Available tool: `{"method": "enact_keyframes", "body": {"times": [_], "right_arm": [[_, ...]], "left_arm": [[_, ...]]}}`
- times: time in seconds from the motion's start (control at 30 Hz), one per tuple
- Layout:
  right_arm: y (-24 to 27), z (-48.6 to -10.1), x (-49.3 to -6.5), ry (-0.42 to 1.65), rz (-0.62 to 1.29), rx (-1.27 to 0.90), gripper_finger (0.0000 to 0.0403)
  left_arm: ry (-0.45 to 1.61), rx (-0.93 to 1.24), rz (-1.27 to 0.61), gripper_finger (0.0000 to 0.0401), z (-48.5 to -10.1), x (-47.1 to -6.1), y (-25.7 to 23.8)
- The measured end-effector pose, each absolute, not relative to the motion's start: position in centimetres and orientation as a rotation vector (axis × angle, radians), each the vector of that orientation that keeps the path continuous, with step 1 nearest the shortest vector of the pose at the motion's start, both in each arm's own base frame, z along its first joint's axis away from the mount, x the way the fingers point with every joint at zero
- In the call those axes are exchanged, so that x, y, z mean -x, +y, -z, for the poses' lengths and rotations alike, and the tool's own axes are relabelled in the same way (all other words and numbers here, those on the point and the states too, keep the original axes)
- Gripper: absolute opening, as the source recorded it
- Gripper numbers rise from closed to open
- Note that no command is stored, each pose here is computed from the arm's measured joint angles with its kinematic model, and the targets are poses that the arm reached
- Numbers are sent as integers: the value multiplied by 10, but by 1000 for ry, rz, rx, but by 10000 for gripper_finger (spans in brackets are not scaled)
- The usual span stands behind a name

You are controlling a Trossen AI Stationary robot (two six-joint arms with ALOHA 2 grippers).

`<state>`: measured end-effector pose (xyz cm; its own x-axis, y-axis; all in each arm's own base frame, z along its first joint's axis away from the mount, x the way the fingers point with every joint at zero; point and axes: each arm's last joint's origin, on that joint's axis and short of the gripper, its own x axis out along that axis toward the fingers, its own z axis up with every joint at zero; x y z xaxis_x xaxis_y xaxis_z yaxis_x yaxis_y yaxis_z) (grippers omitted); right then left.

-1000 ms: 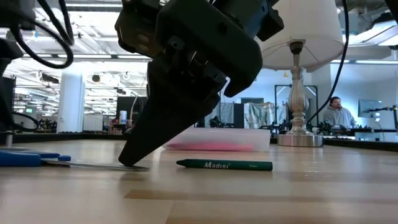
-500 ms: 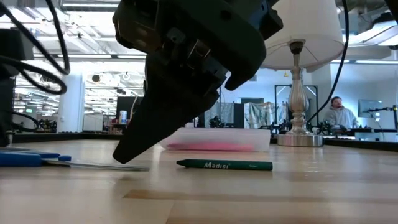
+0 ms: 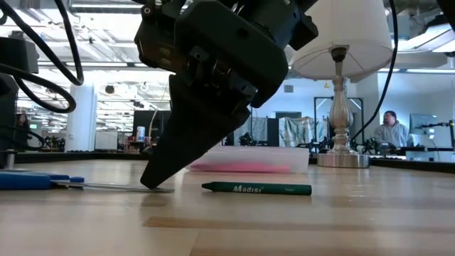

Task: Pick & place school supplies into a supply box
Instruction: Put the scissors into the supply box

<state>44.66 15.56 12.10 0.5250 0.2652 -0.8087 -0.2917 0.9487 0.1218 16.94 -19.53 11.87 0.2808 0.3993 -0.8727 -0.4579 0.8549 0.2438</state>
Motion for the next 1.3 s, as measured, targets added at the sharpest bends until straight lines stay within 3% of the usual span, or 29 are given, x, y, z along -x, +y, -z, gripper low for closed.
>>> {"method": "enact_keyframes", "body": {"times": [0.33, 0.8, 1.3], "right_arm": [[133, -121, -453, 942, -141, 91, 75], [151, -125, -454, 867, -221, 162, 75], [130, -123, -457, 908, -170, 103, 75]], "left_arm": [[1160, 83, -562, 61, -118, -170, -197], [1166, 85, -553, 61, -118, -169, -198], [1161, 159, -453, 61, -124, -170, -218]]}}
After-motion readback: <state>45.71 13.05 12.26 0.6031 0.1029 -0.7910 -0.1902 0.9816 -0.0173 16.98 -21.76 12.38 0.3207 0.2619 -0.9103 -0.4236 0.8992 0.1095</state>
